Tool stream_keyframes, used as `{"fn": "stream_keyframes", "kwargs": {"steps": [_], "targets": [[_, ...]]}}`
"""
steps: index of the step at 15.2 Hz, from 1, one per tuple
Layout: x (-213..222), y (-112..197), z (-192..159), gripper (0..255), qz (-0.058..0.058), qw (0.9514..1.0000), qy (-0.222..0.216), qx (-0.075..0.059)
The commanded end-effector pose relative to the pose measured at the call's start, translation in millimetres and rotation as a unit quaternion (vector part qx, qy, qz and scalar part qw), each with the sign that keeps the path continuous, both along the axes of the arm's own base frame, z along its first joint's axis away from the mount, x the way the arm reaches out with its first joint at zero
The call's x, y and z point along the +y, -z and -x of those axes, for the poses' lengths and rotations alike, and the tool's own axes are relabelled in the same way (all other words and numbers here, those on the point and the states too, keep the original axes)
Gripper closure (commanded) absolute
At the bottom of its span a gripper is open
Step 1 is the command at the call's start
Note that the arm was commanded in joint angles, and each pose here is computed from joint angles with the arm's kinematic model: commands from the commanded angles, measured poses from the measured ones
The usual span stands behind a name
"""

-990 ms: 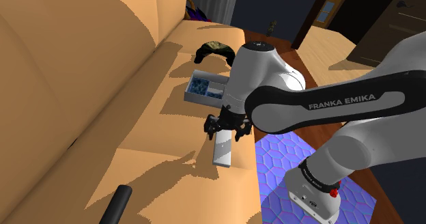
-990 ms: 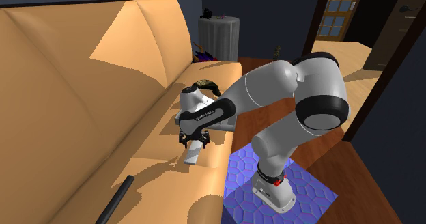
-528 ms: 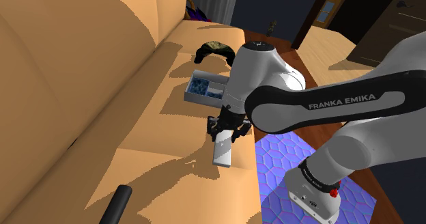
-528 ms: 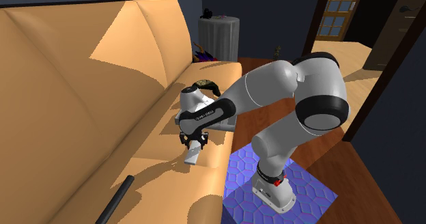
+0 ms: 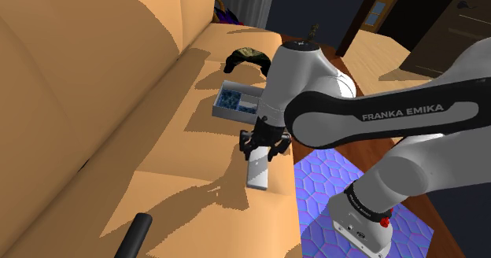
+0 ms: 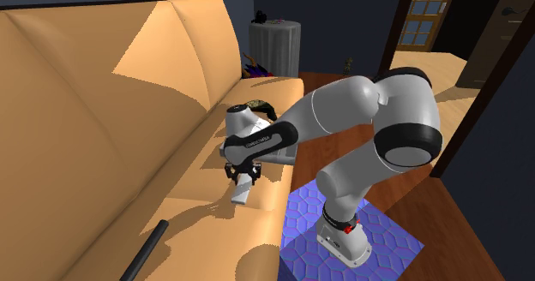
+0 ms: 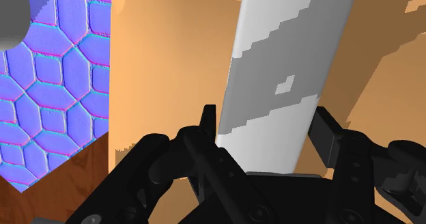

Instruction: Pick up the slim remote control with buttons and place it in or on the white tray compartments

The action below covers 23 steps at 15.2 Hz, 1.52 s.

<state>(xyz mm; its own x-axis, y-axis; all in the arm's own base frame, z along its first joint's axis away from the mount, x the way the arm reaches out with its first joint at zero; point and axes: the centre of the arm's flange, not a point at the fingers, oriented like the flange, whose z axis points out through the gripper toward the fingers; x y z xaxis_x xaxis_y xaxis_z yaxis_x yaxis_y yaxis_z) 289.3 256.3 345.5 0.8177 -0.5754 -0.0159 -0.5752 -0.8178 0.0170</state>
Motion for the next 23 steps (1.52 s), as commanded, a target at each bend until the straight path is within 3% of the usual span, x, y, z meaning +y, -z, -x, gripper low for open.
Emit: {"fn": "stream_keyframes", "kwargs": {"steps": [1,20,23], "targets": [[-0.7,-11.5,0.6,255,0.000,1.0000,0.000,0.000],[-0.7,-109.2,0.6,255,0.000,1.0000,0.000,0.000],[-29.7,-110.1,-26.3,255,0.000,1.0000,0.000,0.000]]}}
